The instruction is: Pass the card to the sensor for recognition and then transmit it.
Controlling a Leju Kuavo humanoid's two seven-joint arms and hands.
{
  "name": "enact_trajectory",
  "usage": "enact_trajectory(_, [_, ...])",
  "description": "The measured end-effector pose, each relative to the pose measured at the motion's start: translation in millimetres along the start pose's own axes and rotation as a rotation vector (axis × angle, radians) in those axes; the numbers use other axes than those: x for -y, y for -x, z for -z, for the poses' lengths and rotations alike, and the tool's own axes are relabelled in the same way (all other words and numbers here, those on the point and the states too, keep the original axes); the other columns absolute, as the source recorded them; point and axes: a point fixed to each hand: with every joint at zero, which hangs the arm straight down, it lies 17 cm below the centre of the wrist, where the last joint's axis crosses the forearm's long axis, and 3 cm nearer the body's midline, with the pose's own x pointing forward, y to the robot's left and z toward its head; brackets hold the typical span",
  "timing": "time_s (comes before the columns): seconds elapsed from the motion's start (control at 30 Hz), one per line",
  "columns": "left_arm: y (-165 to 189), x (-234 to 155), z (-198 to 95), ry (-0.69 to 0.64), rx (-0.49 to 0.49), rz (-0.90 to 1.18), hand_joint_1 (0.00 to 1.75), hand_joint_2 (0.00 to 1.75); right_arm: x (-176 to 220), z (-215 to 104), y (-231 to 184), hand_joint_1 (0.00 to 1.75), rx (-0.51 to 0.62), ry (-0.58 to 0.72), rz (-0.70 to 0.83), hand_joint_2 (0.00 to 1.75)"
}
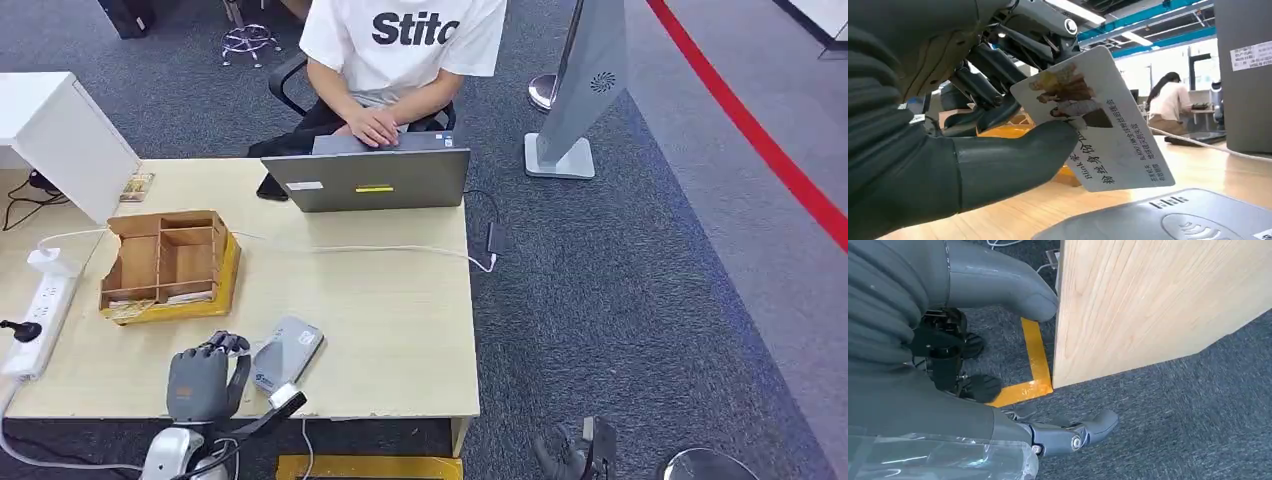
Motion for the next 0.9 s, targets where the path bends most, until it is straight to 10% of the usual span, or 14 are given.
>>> enact_trajectory(0.67, [-10.1,7.7,15.9,0.041,0.079,0.062,1.75,1.75,-8.5,3.1,-4.0,0.0,-0.002,-0.022,-0.001,1.75])
enact_trajectory(0.9, [-31.4,-74.7,58.8,-0.179,0.195,0.129,1.75,1.75,-10.5,3.6,-3.0,0.0,-0.011,-0.028,-0.008,1.75])
